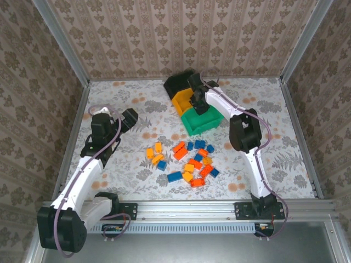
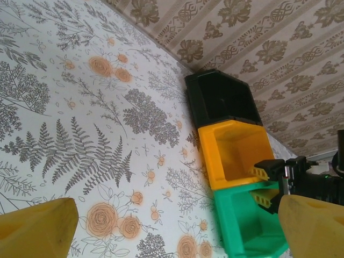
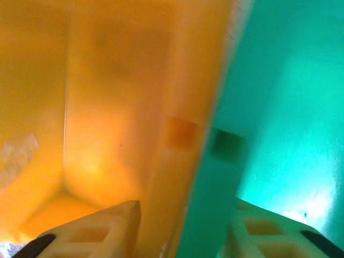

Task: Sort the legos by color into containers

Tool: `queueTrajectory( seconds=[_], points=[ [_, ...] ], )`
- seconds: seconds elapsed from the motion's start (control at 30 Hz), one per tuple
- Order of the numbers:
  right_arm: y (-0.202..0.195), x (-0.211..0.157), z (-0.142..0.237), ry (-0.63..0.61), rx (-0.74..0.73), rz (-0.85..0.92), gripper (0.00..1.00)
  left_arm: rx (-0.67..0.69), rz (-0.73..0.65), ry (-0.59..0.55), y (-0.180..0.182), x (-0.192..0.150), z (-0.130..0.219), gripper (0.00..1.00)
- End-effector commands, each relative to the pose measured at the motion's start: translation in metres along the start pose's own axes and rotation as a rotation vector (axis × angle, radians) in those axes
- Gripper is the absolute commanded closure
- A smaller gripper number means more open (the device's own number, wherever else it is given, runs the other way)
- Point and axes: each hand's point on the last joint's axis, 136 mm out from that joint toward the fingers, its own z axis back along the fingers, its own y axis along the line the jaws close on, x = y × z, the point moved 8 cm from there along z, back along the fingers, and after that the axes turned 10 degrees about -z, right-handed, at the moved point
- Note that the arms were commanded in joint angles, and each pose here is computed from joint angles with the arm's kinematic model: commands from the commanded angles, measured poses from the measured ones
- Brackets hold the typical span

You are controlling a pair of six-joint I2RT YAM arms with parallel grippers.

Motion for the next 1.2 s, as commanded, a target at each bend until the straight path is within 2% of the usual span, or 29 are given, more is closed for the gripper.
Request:
queueTrajectory(
  seconds=[0.0, 0.2, 0.4, 0.5, 0.6, 0.9, 1.17],
  points=[
    [0.000, 0.012, 0.000, 0.052, -0.021, 0.107, 0.71, -0.044, 0.013, -0.003, -0.009, 0.003, -0.002, 0.03],
    [0.008, 0.031, 0.010, 0.088, 0.030, 0.272, 0.85, -0.062, 0.003, 0.023, -0.014, 0.003, -0.005, 0.03],
    [0.012, 0.028, 0.021, 0.184, 0.054, 0.554, 0.94, -0.067, -0.021, 0.050, -0.018, -0.001, -0.004, 0.03],
    [0.005, 0.023, 0.030, 0.173, 0.020, 0.678, 1.00, -0.062, -0.027, 0.064, -0.017, -0.006, -0.003, 0.03],
    [-0.003, 0.012, 0.040, 0.133, 0.005, 0.775, 1.00, -0.062, -0.028, 0.070, -0.016, -0.010, -0.003, 0.03],
    [-0.020, -0.017, 0.045, 0.114, -0.017, 0.894, 1.00, -0.048, -0.026, 0.097, -0.012, -0.019, -0.005, 0.03],
    [-0.025, -0.021, 0.037, 0.120, -0.044, 0.963, 1.00, -0.049, -0.025, 0.103, -0.013, -0.021, -0.004, 0.03]
  ],
)
